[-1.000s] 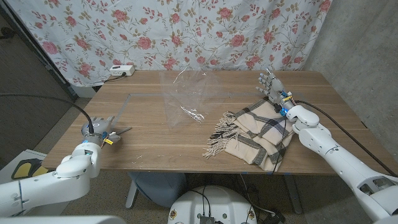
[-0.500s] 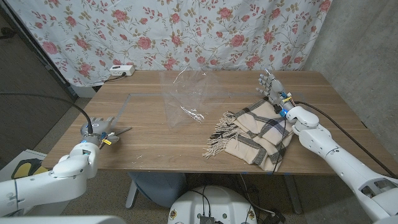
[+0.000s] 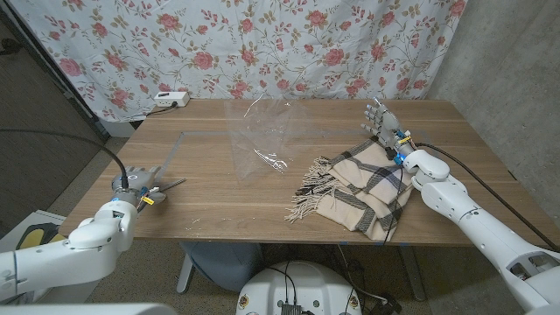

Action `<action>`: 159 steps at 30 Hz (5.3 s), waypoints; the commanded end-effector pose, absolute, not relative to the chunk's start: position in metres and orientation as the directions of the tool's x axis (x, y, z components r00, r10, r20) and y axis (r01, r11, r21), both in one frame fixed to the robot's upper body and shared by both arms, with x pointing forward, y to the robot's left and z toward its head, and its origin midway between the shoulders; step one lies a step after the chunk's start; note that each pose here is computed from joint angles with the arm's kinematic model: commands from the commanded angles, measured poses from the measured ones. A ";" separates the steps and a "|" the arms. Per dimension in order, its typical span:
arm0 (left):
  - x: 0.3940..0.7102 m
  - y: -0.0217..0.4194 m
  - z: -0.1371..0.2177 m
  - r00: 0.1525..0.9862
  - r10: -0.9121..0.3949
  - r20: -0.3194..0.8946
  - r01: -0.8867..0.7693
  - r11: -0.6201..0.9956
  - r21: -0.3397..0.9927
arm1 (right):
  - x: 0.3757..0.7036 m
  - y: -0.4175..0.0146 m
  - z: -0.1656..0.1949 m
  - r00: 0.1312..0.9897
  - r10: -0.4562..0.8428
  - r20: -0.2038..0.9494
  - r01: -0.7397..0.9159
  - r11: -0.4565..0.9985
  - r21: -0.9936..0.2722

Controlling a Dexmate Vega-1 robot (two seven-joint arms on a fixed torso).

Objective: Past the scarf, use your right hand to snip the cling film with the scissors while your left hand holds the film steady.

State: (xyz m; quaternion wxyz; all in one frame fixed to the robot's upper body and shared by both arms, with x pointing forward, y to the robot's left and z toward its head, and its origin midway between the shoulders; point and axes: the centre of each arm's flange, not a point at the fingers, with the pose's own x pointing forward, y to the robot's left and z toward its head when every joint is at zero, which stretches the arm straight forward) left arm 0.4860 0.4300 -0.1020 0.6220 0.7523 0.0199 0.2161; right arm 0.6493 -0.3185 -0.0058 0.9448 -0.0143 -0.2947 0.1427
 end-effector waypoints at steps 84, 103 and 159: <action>0.489 0.441 -0.125 0.939 0.260 0.226 -0.209 -0.093 0.973 | 0.654 -0.304 -0.006 0.798 0.277 0.536 -0.265 0.959 -0.100; 0.482 0.435 -0.131 0.932 0.217 0.290 -0.283 -0.064 0.957 | 0.656 -0.302 -0.005 0.796 0.278 0.538 -0.270 0.958 -0.096; 0.466 0.422 -0.138 0.832 0.178 0.526 -0.513 -0.117 0.851 | 0.649 -0.310 -0.011 0.799 0.262 0.542 -0.266 0.961 -0.072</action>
